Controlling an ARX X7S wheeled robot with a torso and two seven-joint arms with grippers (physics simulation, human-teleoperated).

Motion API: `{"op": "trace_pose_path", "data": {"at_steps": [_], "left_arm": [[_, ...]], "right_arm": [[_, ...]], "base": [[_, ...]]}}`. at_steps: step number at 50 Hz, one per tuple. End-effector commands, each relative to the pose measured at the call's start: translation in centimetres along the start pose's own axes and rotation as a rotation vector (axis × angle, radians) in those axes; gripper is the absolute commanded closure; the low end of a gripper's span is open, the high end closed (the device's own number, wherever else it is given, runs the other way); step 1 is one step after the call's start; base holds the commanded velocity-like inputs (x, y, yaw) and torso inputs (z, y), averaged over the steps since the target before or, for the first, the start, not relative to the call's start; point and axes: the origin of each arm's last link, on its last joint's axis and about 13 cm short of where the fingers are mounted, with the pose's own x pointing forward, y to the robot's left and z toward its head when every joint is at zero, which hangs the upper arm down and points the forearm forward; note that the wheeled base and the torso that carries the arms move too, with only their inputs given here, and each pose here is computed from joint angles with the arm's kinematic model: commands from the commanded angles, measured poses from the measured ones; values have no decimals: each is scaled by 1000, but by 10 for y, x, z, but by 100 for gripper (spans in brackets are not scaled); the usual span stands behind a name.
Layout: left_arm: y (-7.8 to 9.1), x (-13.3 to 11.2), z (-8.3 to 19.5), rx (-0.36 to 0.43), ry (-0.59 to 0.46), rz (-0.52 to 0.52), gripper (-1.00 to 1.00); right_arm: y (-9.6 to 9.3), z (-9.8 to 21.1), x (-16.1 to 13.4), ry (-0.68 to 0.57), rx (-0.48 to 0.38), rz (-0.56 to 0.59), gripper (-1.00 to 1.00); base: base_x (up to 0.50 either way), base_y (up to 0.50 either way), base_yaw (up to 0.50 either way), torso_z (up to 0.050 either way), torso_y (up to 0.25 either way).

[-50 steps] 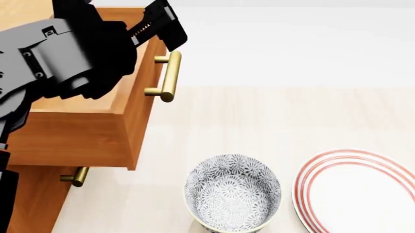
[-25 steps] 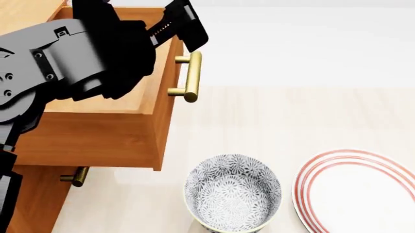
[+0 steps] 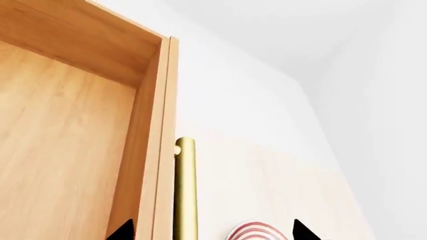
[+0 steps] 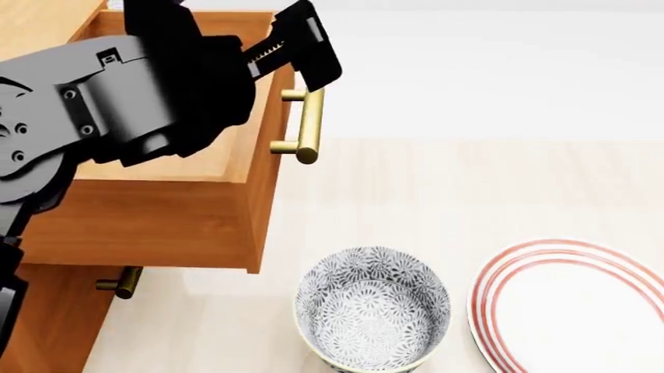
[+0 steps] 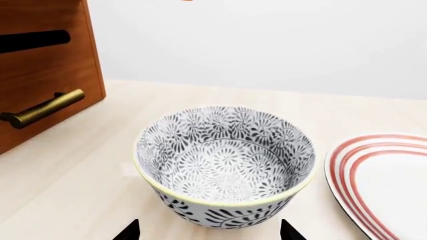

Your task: Open the top drawer of the cabinet.

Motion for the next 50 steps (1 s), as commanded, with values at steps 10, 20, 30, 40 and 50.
{"op": "trace_pose_path", "data": {"at_steps": [10,20,30,40,50], "left_arm": [[-19,-50,-4,158,-199,-105,-100],[-10,-71,-16,233,-248,-128,-100],[2,-90,-41,376,-359,-149,-100],[12,-108,-73,583,-578,-149,-100],[28,-119,-101,697,-743,-131,-100]], "right_arm": [[1,-1,0,6,-2,-1,-100],[1,-1,0,9,-4,1,-100],[2,-2,0,10,-6,3,-100],[2,-2,0,9,-8,3,-100],[2,-3,0,12,-6,6,-100]], "base": [[0,0,0,0,0],[0,0,0,0,0],[0,0,0,0,0],[0,0,0,0,0],[0,0,0,0,0]]}}
